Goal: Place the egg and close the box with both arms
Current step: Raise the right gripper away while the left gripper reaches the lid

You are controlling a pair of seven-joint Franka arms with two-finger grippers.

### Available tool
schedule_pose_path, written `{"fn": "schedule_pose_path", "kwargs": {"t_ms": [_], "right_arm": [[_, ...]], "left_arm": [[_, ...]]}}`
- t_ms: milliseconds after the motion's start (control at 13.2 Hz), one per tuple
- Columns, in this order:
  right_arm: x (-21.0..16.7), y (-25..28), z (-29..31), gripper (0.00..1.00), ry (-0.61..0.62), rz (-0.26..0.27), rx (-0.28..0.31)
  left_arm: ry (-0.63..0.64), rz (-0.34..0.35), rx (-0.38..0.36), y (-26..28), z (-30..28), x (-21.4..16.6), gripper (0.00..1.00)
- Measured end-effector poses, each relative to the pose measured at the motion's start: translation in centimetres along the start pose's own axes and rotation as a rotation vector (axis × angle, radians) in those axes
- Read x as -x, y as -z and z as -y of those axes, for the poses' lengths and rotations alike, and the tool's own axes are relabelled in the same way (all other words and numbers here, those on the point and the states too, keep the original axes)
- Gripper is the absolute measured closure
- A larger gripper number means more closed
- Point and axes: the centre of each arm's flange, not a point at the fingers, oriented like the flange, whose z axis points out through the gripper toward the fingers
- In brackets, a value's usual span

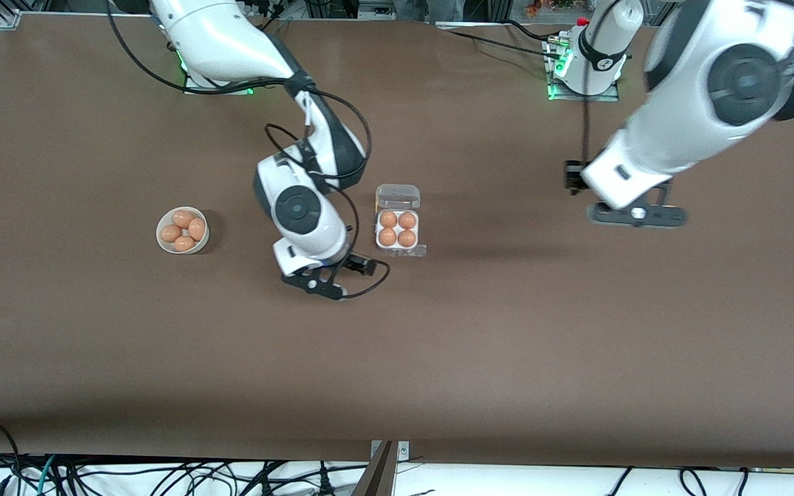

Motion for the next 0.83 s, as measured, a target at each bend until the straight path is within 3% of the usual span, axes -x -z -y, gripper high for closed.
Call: {"fn": "schedule_pose_path", "kwargs": {"t_ms": [152, 227, 379, 606, 834], "right_arm": [[-2.7, 2.0, -4.1, 0.0, 0.048, 0.032, 0.042], [-3.9, 3.0, -6.1, 0.0, 0.062, 0.037, 0.059], [-5.9, 5.2, -9.6, 0.0, 0.108, 0.039, 0.086], [-7.8, 8.7, -14.1, 0.0, 0.199, 0.045, 0.11], [-8.9, 12.3, -18.2, 0.0, 0.272, 0.058, 0.114]], "left_arm": [[0.018, 0.07, 0.009, -3.4, -4.9, 0.4, 0.87], [0.029, 0.105, 0.015, -5.0, -6.7, 0.6, 0.87], [0.053, 0.18, 0.048, -7.8, -9.3, 0.7, 0.99], [0.105, 0.307, 0.117, -11.9, -11.4, 0.0, 0.96], [0.127, 0.41, 0.088, -17.5, -14.9, 0.5, 0.94]]}}
